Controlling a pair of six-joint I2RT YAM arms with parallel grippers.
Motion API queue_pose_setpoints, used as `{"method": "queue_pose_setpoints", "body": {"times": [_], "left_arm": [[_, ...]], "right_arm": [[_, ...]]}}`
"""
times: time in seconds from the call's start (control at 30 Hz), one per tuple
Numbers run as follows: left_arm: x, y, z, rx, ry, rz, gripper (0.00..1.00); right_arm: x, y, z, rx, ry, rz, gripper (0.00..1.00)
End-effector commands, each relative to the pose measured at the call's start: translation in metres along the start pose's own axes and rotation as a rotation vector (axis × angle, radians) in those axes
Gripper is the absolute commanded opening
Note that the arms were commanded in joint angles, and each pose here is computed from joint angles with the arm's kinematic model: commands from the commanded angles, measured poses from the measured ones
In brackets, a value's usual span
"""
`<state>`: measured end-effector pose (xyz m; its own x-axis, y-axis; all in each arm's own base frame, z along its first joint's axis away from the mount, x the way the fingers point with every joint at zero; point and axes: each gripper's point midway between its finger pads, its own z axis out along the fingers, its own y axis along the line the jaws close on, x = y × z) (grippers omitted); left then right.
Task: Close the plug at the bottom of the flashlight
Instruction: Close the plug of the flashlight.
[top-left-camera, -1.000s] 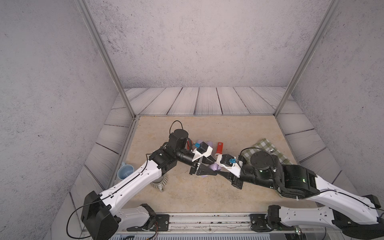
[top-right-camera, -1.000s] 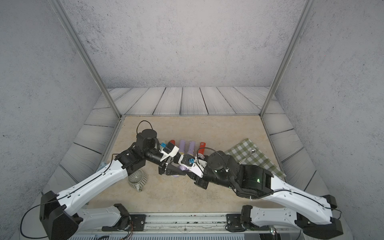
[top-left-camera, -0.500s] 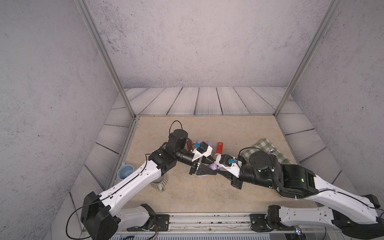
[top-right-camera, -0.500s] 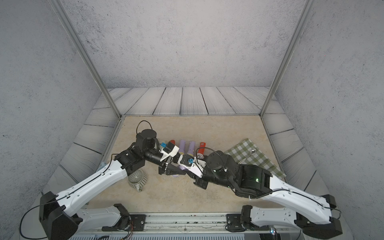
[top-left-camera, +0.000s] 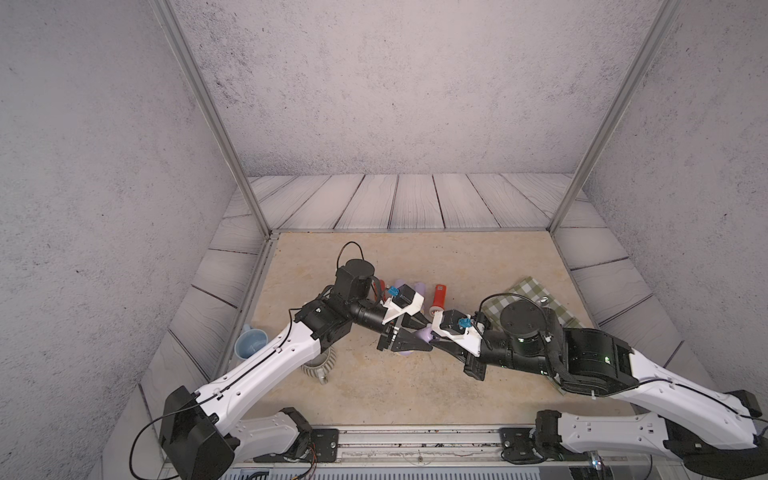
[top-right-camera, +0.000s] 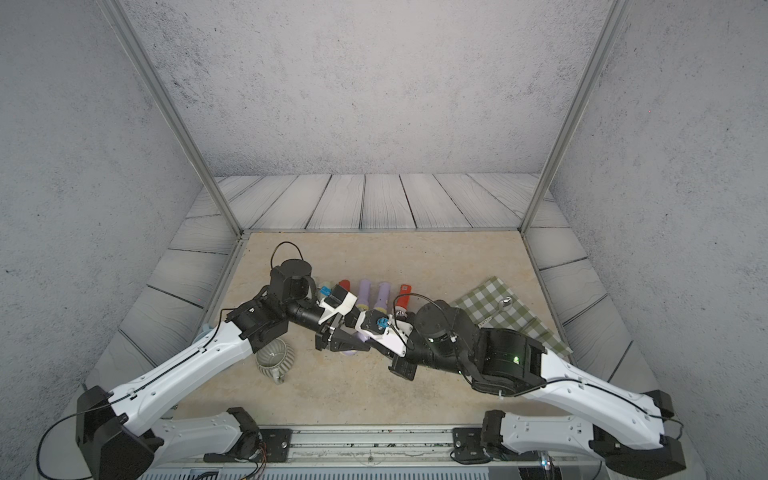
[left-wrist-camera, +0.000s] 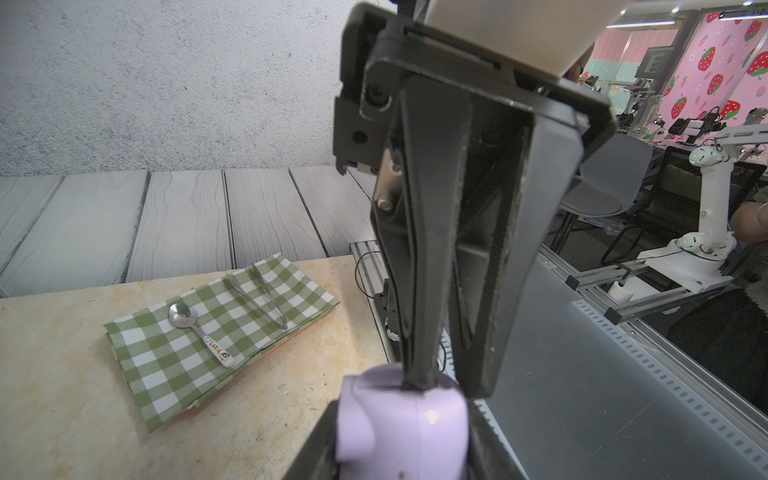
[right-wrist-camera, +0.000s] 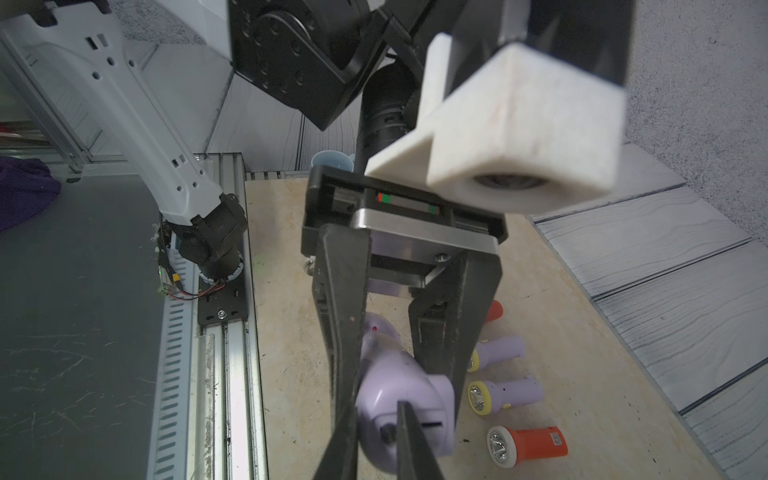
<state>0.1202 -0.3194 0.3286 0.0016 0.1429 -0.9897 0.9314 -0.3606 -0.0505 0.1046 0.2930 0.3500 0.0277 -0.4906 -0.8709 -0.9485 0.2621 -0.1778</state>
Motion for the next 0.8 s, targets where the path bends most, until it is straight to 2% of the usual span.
{"method": "queue_pose_setpoints", "body": {"times": [0.0,0.3,0.47,0.6,0.77], "left_arm": [[-0.021,-0.005,-0.004,-0.011,-0.039,0.109,0.00],[-0.020,-0.003,-0.005,-0.021,-0.038,0.109,0.00],[-0.021,-0.003,-0.005,-0.022,-0.040,0.109,0.00],[-0.021,-0.002,-0.006,-0.025,-0.040,0.109,0.00],[-0.021,-0.002,-0.006,-0.024,-0.040,0.107,0.00]], "right_arm": [[0.016,0.027,0.007,-0.140,0.069,0.006,0.17],[0.008,0.047,-0.004,-0.263,0.031,0.008,0.14],[-0.001,0.056,-0.016,-0.321,-0.018,0.010,0.15],[-0.006,0.053,-0.024,-0.309,-0.042,0.013,0.22],[-0.012,0.038,-0.038,-0.216,-0.094,0.012,0.41]]}}
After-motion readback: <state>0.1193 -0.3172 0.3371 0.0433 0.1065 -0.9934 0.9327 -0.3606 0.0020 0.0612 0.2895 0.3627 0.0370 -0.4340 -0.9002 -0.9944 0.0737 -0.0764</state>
